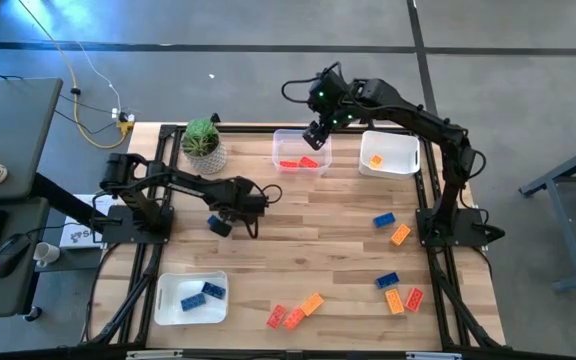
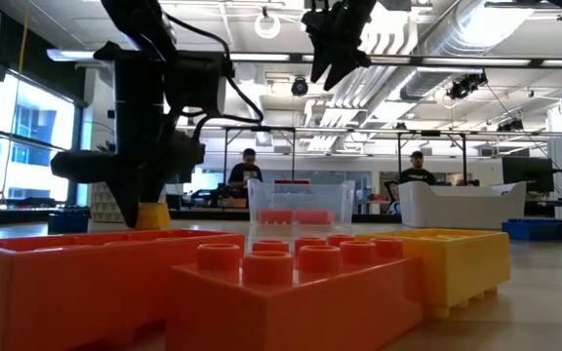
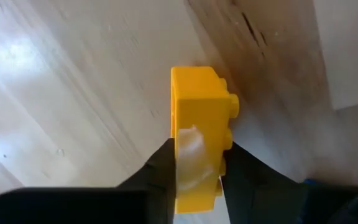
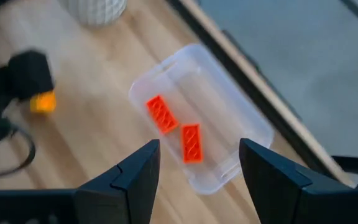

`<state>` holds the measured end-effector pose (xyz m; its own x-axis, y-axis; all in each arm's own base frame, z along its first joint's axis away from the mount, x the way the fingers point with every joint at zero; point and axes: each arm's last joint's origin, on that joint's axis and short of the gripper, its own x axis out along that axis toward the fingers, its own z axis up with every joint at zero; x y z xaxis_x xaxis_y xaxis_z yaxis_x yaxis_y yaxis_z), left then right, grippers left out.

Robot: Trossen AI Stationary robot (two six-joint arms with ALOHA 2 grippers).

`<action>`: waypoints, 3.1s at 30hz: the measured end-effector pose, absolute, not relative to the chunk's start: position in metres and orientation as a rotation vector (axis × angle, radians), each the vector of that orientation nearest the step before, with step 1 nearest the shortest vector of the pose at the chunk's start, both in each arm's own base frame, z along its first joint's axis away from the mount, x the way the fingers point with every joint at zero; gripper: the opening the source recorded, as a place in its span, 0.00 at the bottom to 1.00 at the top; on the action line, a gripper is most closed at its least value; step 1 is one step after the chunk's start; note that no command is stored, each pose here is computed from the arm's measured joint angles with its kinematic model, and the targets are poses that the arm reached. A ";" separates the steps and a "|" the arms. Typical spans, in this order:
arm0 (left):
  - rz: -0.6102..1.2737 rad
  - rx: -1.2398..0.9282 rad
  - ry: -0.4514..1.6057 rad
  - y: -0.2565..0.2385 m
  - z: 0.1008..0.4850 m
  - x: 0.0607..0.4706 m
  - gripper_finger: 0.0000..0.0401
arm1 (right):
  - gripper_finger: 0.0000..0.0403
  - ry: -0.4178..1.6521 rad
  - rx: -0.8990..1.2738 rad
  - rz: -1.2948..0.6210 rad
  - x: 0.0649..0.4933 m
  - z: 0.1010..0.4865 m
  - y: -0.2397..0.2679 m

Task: Sort & place blocks by color
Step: Put the yellow game piece into the top white bin

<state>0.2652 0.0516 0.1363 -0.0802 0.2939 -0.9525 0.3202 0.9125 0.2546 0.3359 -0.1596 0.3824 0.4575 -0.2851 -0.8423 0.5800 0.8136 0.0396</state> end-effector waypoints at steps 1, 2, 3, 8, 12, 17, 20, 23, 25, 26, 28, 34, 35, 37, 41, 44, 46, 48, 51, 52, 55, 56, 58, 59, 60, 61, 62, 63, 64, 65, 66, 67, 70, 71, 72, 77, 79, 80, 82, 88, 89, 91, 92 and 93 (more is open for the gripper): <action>-0.022 0.460 1.667 0.051 0.137 0.265 0.16 | 0.51 0.975 0.341 -0.523 0.336 0.382 -0.156; -0.024 0.444 1.662 0.051 0.137 0.265 0.16 | 0.51 0.997 0.332 -0.503 0.337 0.381 -0.151; -0.025 0.430 1.657 0.051 0.137 0.265 0.16 | 0.51 1.020 0.322 -0.486 0.337 0.380 -0.146; -0.027 0.316 1.595 0.050 0.144 0.274 0.16 | 0.51 1.119 0.250 -0.395 0.340 0.376 -0.120; -0.073 0.217 1.496 0.048 0.155 0.289 0.16 | 0.51 1.173 0.210 -0.332 0.343 0.374 -0.098; -0.100 0.174 1.378 0.049 0.173 0.306 0.16 | 0.51 1.206 0.167 -0.257 0.342 0.378 -0.066; -0.107 0.168 1.313 0.050 0.185 0.316 0.16 | 0.51 1.195 0.143 -0.222 0.338 0.385 -0.047; -0.111 0.167 1.251 0.051 0.197 0.325 0.16 | 0.51 1.177 0.133 -0.196 0.333 0.392 -0.031; -0.101 0.162 1.201 0.052 0.205 0.331 0.16 | 0.51 1.160 0.123 -0.178 0.328 0.397 -0.023; -0.097 0.161 1.177 0.052 0.209 0.334 0.16 | 0.51 1.151 0.115 -0.165 0.327 0.399 -0.018; -0.094 0.166 1.116 0.053 0.219 0.341 0.16 | 0.51 1.137 0.101 -0.142 0.324 0.403 -0.010; -0.045 0.144 0.907 0.057 0.248 0.362 0.16 | 0.51 1.113 0.067 -0.084 0.319 0.409 0.011; -0.037 0.144 0.876 0.058 0.253 0.365 0.16 | 0.51 1.113 0.063 -0.076 0.319 0.409 0.014; -0.023 0.142 0.816 0.059 0.263 0.370 0.16 | 0.51 1.113 0.055 -0.063 0.319 0.409 0.019; -0.005 0.138 0.723 0.060 0.281 0.378 0.16 | 0.51 1.111 0.059 -0.064 0.319 0.409 0.025; 0.001 0.144 0.680 0.060 0.289 0.381 0.17 | 0.51 1.107 0.061 -0.091 0.319 0.409 0.027; 0.001 0.136 0.647 0.060 0.294 0.383 0.16 | 0.51 1.105 0.056 -0.104 0.318 0.409 0.028; -0.003 0.113 0.614 0.060 0.298 0.385 0.16 | 0.51 1.105 0.054 -0.104 0.318 0.409 0.028; -0.025 0.092 0.569 0.060 0.305 0.387 0.17 | 0.51 1.103 0.049 -0.111 0.318 0.409 0.028; -0.029 0.088 0.555 0.059 0.307 0.388 0.17 | 0.51 1.103 0.048 -0.115 0.318 0.409 0.028; -0.025 0.076 0.535 0.059 0.309 0.389 0.17 | 0.51 1.103 0.050 -0.114 0.318 0.409 0.028; -0.024 0.071 0.532 0.059 0.309 0.389 0.16 | 0.51 1.103 0.053 -0.112 0.318 0.409 0.028; -0.020 0.061 0.517 0.059 0.310 0.390 0.16 | 0.51 1.102 0.066 -0.121 0.318 0.409 0.028; -0.018 0.059 0.507 0.059 0.311 0.390 0.16 | 0.51 1.102 0.072 -0.125 0.318 0.409 0.028; -0.018 0.055 0.495 0.058 0.312 0.391 0.17 | 0.51 1.101 0.078 -0.129 0.318 0.409 0.028; -0.018 0.055 0.483 0.058 0.313 0.391 0.17 | 0.50 1.101 0.084 -0.133 0.318 0.409 0.028; -0.018 0.057 0.471 0.057 0.314 0.392 0.17 | 0.49 1.101 0.088 -0.135 0.318 0.409 0.028; -0.018 0.059 0.460 0.057 0.315 0.392 0.17 | 0.48 1.101 0.089 -0.136 0.318 0.409 0.028; -0.019 0.060 0.454 0.057 0.316 0.393 0.17 | 0.47 1.101 0.089 -0.136 0.318 0.409 0.028; -0.020 0.060 0.453 0.056 0.316 0.393 0.17 | 0.45 1.101 0.089 -0.136 0.318 0.409 0.028; -0.020 0.060 0.454 0.056 0.316 0.393 0.17 | 0.43 1.101 0.089 -0.136 0.318 0.409 0.028; -0.020 0.060 0.456 0.056 0.316 0.393 0.17 | 0.40 1.101 0.089 -0.136 0.318 0.409 0.028; -0.016 0.043 0.455 0.056 0.316 0.393 0.18 | 0.29 1.102 0.089 -0.136 0.318 0.409 0.028; -0.015 0.038 0.456 0.057 0.316 0.393 0.19 | 0.25 1.104 0.087 -0.135 0.318 0.409 0.028; -0.019 0.037 0.456 0.056 0.316 0.393 0.20 | 0.21 1.105 0.085 -0.131 0.318 0.409 0.028; -0.010 0.037 0.457 0.057 0.316 0.393 0.25 | 0.17 1.110 0.085 -0.123 0.318 0.409 0.028; 0.021 0.027 0.458 0.059 0.316 0.393 0.27 | 0.17 1.115 0.088 -0.137 0.317 0.409 0.028; 0.046 0.018 0.459 0.059 0.316 0.393 0.28 | 0.17 1.120 0.086 -0.144 0.317 0.408 0.027; 0.082 0.004 0.461 0.060 0.316 0.392 0.30 | 0.17 1.131 0.086 -0.162 0.316 0.408 0.027; 0.107 0.007 0.480 0.062 0.314 0.391 0.38 | 0.17 1.196 0.101 -0.240 0.309 0.405 0.025; 0.109 0.006 0.487 0.062 0.313 0.391 0.40 | 0.17 1.214 0.104 -0.265 0.306 0.405 0.023; 0.113 0.003 0.501 0.064 0.312 0.390 0.44 | 0.17 1.218 0.117 -0.313 0.305 0.404 0.021; 0.114 0.001 0.513 0.065 0.311 0.389 0.46 | 0.17 1.211 0.124 -0.336 0.306 0.404 0.020; 0.118 -0.001 0.528 0.066 0.310 0.388 0.48 | 0.17 1.212 0.125 -0.352 0.306 0.403 0.019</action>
<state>0.3884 0.0663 0.3098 0.8574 0.1121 -0.5023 -0.1128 0.9932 0.0292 0.3059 0.0186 0.4026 0.3050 -0.1994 -0.9312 0.3312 0.9390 -0.0926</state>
